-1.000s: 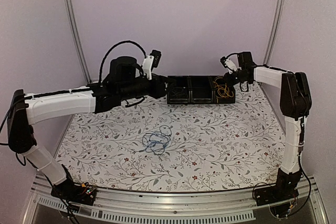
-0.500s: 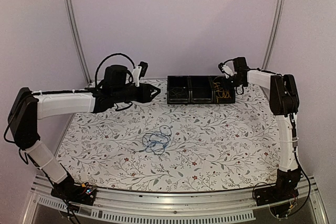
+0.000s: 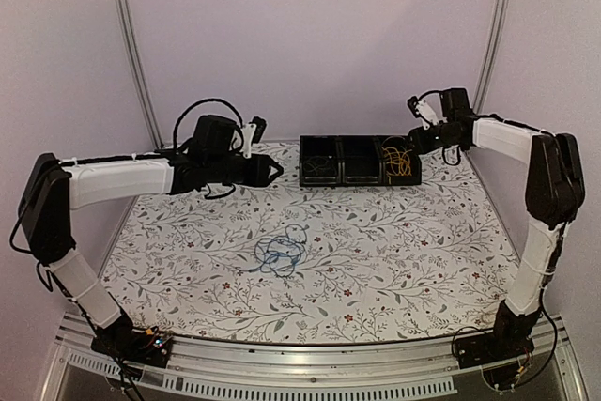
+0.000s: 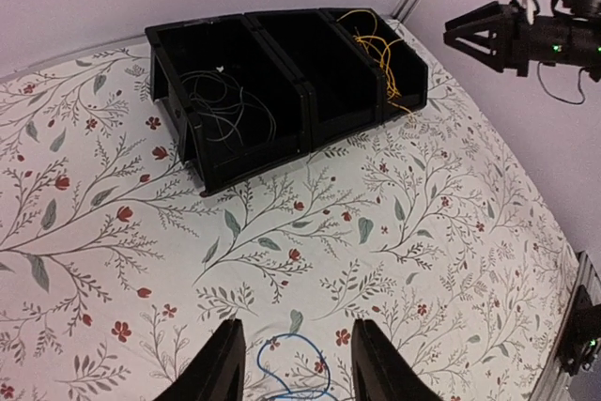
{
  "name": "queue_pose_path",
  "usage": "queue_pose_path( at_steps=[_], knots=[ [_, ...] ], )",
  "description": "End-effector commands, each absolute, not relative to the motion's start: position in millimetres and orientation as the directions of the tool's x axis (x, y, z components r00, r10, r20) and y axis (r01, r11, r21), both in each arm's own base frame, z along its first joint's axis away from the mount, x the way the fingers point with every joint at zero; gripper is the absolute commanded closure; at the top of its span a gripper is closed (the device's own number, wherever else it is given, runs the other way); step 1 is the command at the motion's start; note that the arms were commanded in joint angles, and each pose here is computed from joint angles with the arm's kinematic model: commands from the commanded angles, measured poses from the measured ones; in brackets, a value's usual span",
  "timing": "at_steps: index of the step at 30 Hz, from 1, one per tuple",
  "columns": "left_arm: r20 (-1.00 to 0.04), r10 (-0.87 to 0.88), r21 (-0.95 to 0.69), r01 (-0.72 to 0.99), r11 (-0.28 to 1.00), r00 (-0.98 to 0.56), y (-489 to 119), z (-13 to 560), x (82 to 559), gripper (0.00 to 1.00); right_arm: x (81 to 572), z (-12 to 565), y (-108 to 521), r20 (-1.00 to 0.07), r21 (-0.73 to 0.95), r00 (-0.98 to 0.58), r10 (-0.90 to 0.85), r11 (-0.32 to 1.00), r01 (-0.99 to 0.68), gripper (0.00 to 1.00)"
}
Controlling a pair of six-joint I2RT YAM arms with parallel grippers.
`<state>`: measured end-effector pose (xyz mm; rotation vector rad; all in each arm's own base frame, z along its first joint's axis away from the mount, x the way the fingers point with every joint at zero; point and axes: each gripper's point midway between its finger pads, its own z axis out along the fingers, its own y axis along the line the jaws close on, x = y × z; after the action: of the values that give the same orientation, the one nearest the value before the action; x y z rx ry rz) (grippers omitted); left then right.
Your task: Untangle the cables
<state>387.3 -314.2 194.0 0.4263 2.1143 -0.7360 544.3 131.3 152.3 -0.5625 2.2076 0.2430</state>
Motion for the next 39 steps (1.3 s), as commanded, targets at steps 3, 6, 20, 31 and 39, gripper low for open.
queue_pose_path(
  at_steps=[3, 6, 20, 31, 39],
  knots=[
    [-0.705, 0.005, -0.395, 0.399, 0.827, -0.709, -274, 165, 338, 0.6, 479, 217, 182, -0.862, -0.055, -0.353, -0.364, 0.76, -0.648, 0.57],
    [-0.656, -0.051, -0.431, 0.319, 0.844, -0.753, -251, 144, 307, 0.59, 437, 209, 231, -0.865, -0.03, -0.293, -0.408, 0.624, -0.781, 0.56],
    [-0.542, 0.078, -0.348, 0.308, 0.885, -0.837, -234, 52, 233, 0.56, 348, 166, 328, -0.832, 0.023, -0.177, -0.525, 0.286, -0.958, 0.54],
    [-0.507, 0.134, -0.269, 0.304, 0.914, -0.852, -232, 26, 237, 0.69, 347, 161, 326, -0.826, 0.017, -0.174, -0.536, 0.285, -0.958, 0.54],
    [-0.557, 0.119, -0.275, 0.318, 0.907, -0.822, -234, 42, 243, 1.0, 346, 153, 327, -0.819, 0.036, -0.186, -0.542, 0.275, -0.961, 0.54]
  ],
)
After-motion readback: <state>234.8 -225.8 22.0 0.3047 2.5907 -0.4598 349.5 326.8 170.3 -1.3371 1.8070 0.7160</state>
